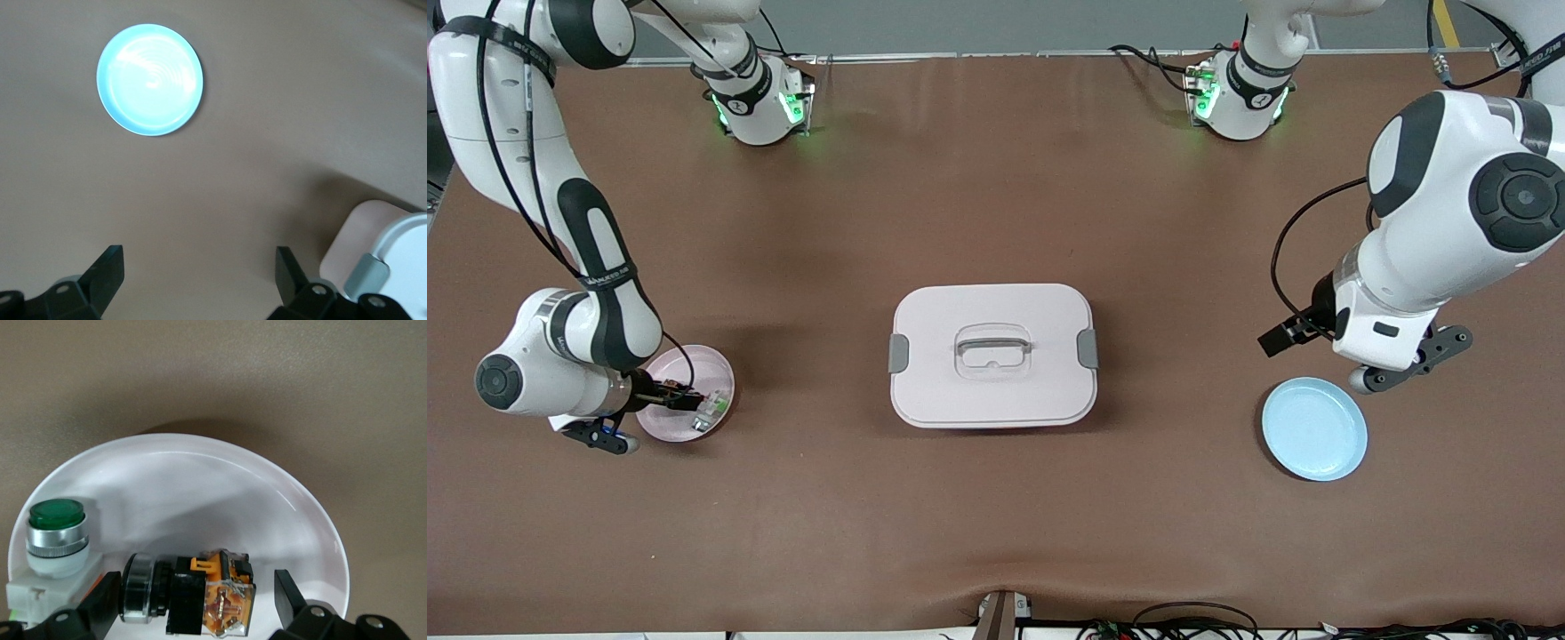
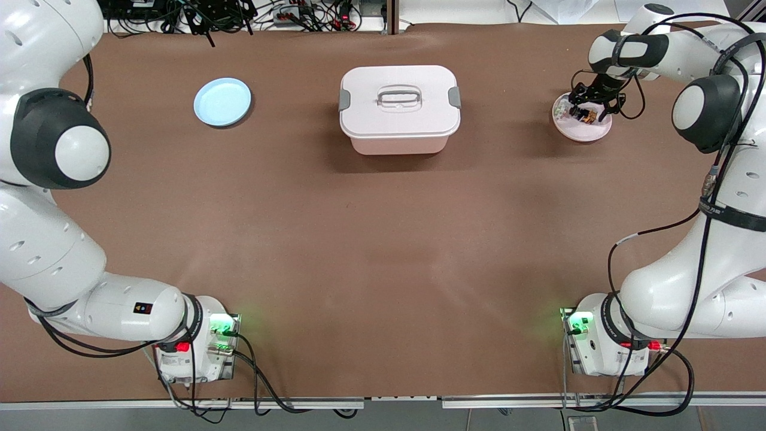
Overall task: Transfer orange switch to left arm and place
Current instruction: 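Close the right gripper on the orange switch and lift it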
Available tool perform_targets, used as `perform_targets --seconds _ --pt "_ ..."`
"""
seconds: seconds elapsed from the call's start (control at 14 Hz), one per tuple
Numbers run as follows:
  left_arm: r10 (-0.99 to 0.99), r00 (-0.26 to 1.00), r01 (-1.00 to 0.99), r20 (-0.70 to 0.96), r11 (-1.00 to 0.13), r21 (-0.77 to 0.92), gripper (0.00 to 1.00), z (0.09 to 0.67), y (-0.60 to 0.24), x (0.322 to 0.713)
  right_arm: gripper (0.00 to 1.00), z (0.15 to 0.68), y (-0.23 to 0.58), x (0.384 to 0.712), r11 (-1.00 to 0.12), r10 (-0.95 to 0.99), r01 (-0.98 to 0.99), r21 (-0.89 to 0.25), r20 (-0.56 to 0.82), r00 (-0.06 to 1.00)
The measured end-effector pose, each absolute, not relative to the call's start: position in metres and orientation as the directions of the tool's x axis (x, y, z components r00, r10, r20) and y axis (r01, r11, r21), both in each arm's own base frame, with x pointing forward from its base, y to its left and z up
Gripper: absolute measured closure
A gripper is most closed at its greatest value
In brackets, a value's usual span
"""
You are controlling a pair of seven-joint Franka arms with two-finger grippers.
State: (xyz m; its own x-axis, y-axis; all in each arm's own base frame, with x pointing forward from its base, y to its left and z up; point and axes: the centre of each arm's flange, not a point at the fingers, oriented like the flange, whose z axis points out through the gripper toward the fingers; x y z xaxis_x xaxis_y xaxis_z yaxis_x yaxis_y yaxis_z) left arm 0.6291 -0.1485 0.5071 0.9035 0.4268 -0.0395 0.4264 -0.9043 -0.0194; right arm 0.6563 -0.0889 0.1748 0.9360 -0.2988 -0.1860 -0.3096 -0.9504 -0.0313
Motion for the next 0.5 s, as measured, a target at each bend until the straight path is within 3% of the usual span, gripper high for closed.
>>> perform_targets --seconds 0.14,0.21,0.29,0.5 --pt "0.436 0.897 0.438 -0.070 -0.899 0.014 0.00 0.5061 -0.1503 0.6289 0.06 0.1748 -0.0884 0.6564 -0.951 -0.297 -0.308 -0.031 -0.186 0.936" --pt "0.442 0.893 0.446 -0.085 -0.895 0.031 0.00 0.5059 -0.1504 0.6290 0.12 0.1748 -0.0882 0.6564 -0.951 -0.297 -0.307 -0.031 -0.186 0.937" --pt "0.452 0.886 0.458 -0.100 -0.888 0.048 0.00 0.5059 -0.1506 0.6290 0.24 0.1748 -0.0878 0.6565 -0.951 -0.296 -0.307 -0.031 -0.186 0.937" --pt "0.501 0.856 0.511 -0.126 -0.857 0.065 0.00 0.5053 -0.1526 0.6289 0.27 0.1749 -0.0875 0.6565 -0.952 -0.295 -0.306 -0.031 -0.186 0.937"
